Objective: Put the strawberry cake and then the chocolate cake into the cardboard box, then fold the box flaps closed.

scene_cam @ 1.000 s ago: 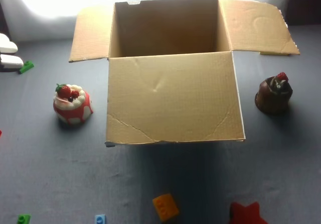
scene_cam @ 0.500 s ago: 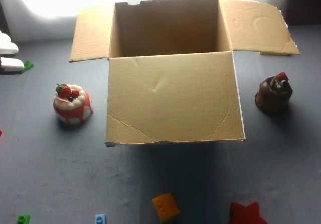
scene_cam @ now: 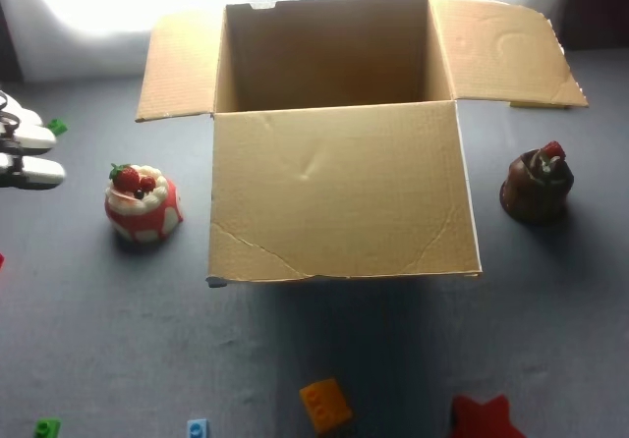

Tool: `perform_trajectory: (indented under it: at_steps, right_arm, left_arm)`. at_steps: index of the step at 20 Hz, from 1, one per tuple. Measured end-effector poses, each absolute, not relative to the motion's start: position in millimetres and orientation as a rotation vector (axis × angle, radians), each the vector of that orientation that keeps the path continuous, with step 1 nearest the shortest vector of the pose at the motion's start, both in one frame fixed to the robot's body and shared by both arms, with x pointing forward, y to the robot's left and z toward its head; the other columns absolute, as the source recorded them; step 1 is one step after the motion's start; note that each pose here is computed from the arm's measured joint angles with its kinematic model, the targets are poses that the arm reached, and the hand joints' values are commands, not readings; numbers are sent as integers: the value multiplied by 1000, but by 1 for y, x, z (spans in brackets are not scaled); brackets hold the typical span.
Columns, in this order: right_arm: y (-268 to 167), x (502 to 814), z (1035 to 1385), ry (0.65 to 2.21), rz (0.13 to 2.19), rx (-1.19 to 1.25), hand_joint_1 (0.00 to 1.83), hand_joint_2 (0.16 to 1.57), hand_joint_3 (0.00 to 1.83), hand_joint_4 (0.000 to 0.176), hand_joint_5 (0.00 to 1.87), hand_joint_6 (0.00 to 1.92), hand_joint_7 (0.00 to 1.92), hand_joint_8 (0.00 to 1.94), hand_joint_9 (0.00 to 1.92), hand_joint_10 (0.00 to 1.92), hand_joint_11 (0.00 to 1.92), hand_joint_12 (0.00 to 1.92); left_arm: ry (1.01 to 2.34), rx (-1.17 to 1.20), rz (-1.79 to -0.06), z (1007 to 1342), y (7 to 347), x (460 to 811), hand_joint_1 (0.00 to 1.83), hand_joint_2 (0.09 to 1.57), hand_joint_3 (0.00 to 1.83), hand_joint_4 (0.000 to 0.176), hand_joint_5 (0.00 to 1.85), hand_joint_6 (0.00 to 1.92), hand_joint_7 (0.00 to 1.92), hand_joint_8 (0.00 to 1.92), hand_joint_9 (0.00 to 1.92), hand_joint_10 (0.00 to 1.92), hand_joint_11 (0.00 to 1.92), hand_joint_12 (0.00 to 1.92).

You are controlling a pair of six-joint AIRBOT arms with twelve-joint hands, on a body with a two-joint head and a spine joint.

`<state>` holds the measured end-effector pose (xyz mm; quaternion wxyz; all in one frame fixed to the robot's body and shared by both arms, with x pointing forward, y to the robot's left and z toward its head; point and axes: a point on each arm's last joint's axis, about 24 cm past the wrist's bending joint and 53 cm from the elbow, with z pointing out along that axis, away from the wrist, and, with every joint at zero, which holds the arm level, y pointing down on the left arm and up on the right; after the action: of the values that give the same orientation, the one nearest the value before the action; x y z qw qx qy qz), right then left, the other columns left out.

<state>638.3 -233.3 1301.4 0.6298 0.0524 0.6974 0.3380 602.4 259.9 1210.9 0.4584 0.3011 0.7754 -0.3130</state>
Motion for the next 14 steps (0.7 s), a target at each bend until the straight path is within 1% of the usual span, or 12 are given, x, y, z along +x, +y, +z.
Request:
perform_trajectory:
  at_steps: [1, 2, 4, 5, 6, 7, 8, 9, 11, 13, 14]
  right_arm:
    - [-233, 638, 1302, 1597, 774, 120, 1203, 1068, 11, 3, 14, 5, 68, 20, 11, 4, 3, 1]
    - [-233, 638, 1302, 1597, 774, 120, 1162, 1083, 18, 3, 14, 5, 59, 13, 1, 0, 0, 0]
    - [-233, 638, 1301, 1600, 774, 120, 1179, 1067, 10, 13, 45, 16, 54, 7, 21, 8, 11, 5]
    - [-233, 638, 1301, 1600, 774, 120, 1194, 1064, 8, 22, 25, 7, 48, 4, 35, 13, 5, 3]
    - [-233, 638, 1301, 1600, 775, 120, 1185, 1066, 9, 31, 4, 1, 29, 0, 26, 9, 0, 0]
    - [-232, 638, 1301, 1600, 775, 119, 1175, 1076, 14, 28, 0, 0, 27, 1, 29, 10, 0, 0]
    - [-232, 638, 1301, 1601, 776, 119, 1173, 1073, 12, 21, 5, 2, 20, 0, 15, 3, 3, 1]
    - [-232, 638, 1301, 1601, 776, 119, 1173, 1070, 11, 14, 2, 1, 3, 0, 2, 0, 0, 0]
    - [-232, 638, 1301, 1601, 776, 119, 1184, 1052, 2, 23, 5, 2, 15, 6, 9, 4, 0, 0]
    - [-232, 638, 1301, 1601, 776, 120, 1154, 1065, 8, 16, 20, 8, 35, 12, 11, 4, 0, 0]
    - [-232, 638, 1300, 1602, 776, 120, 1154, 1073, 12, 16, 23, 9, 37, 12, 1, 0, 0, 0]
  left_arm:
    - [1916, 732, -784, 1210, 257, 602, 1126, 1020, 3, 80, 15, 0, 13, 1, 50, 2, 0, 452]
    - [1930, 724, -795, 1206, 254, 603, 1117, 1022, 3, 76, 6, 0, 2, 0, 45, 0, 0, 427]
    - [1960, 721, -816, 1196, 246, 601, 1153, 1007, 0, 78, 30, 7, 11, 2, 63, 6, 0, 384]
    - [1975, 727, -834, 1190, 239, 599, 1186, 995, 0, 73, 40, 7, 7, 1, 74, 7, 0, 416]
    - [1985, 743, -855, 1182, 231, 597, 1174, 988, 0, 73, 43, 5, 1, 0, 90, 9, 0, 493]
    - [1985, 753, -864, 1178, 226, 597, 1162, 990, 0, 68, 41, 3, 0, 0, 98, 8, 0, 536]
    - [1992, 749, -878, 1174, 223, 598, 1144, 999, 1, 68, 20, 0, 5, 1, 90, 4, 0, 550]
    - [1993, 732, -895, 1172, 220, 603, 1134, 1010, 4, 74, 3, 0, 2, 0, 77, 2, 0, 521]
    - [2001, 705, -901, 1166, 219, 612, 1140, 1008, 2, 74, 12, 3, 0, 0, 77, 2, 0, 520]
    - [2013, 704, -893, 1157, 215, 622, 1161, 1013, 3, 61, 25, 4, 15, 3, 97, 7, 0, 558]
    - [2008, 709, -896, 1155, 212, 626, 1180, 1015, 3, 62, 45, 8, 24, 4, 93, 4, 0, 506]
